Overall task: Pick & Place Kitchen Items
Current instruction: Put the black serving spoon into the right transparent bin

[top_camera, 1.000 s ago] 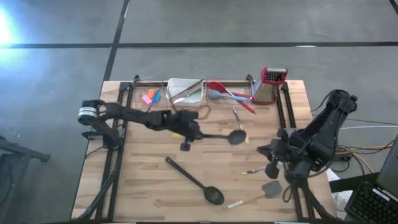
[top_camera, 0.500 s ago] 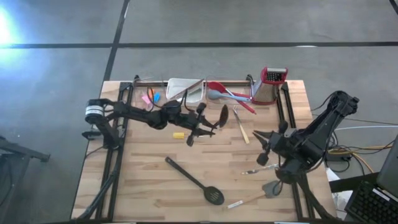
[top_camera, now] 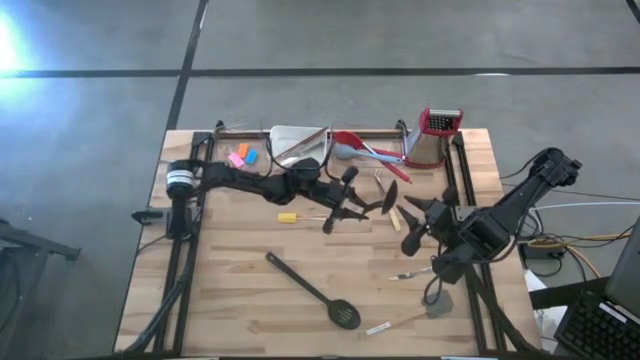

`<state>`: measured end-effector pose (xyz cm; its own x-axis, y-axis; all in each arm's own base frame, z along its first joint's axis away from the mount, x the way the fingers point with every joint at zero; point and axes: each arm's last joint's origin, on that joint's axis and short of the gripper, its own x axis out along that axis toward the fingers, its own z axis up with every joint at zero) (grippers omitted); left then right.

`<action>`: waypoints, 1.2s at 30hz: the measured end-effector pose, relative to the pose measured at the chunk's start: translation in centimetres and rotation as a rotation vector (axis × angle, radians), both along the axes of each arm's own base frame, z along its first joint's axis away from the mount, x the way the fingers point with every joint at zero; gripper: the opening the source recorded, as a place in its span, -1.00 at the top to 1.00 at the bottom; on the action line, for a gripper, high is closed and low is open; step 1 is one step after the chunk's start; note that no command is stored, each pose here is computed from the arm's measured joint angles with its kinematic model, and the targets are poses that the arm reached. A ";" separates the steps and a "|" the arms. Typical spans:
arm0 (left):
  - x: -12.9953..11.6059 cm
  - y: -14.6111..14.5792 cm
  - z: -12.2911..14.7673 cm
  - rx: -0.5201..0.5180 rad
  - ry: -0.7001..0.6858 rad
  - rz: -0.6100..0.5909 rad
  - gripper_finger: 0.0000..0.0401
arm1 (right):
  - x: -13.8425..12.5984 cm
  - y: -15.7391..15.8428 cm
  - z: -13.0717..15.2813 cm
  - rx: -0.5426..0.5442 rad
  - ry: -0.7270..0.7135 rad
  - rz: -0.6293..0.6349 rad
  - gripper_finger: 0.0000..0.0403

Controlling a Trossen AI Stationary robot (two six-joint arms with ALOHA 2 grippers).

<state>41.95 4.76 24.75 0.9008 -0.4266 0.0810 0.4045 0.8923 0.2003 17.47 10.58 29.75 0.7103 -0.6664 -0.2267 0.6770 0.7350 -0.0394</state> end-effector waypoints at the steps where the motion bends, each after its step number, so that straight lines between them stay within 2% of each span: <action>1: 0.5 0.1 0.2 0.000 -0.010 0.000 0.54 | 0.1 0.0 0.0 0.006 -0.008 -0.005 0.21; 7: 2.8 0.4 0.4 -0.002 -0.033 -0.003 0.54 | 0.7 -0.2 0.3 0.030 -0.038 -0.022 -0.05; 13: 4.6 0.9 0.4 0.000 -0.054 -0.001 0.54 | 1.1 0.1 0.6 0.033 -0.035 0.011 -0.11; 18: 5.6 1.0 1.0 -0.013 -0.072 -0.045 0.54 | 1.6 0.1 0.9 0.020 -0.040 0.016 -0.08; 28: 6.2 1.0 2.1 -0.002 -0.091 -0.053 0.54 | 2.3 -0.2 1.4 0.017 -0.060 0.000 0.07; 33: 6.2 1.0 2.1 0.008 -0.091 -0.052 0.54 | 3.0 -0.5 2.0 0.005 -0.068 0.004 0.20; 36: 6.2 1.0 2.1 0.008 -0.090 -0.053 0.54 | 3.5 -0.8 2.2 0.010 -0.050 0.031 0.35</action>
<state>48.13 5.76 26.83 0.8661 -0.4746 0.1572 0.4312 0.8682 0.2455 20.96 9.75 31.92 0.7413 -0.6418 -0.1966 0.6547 0.7558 0.0014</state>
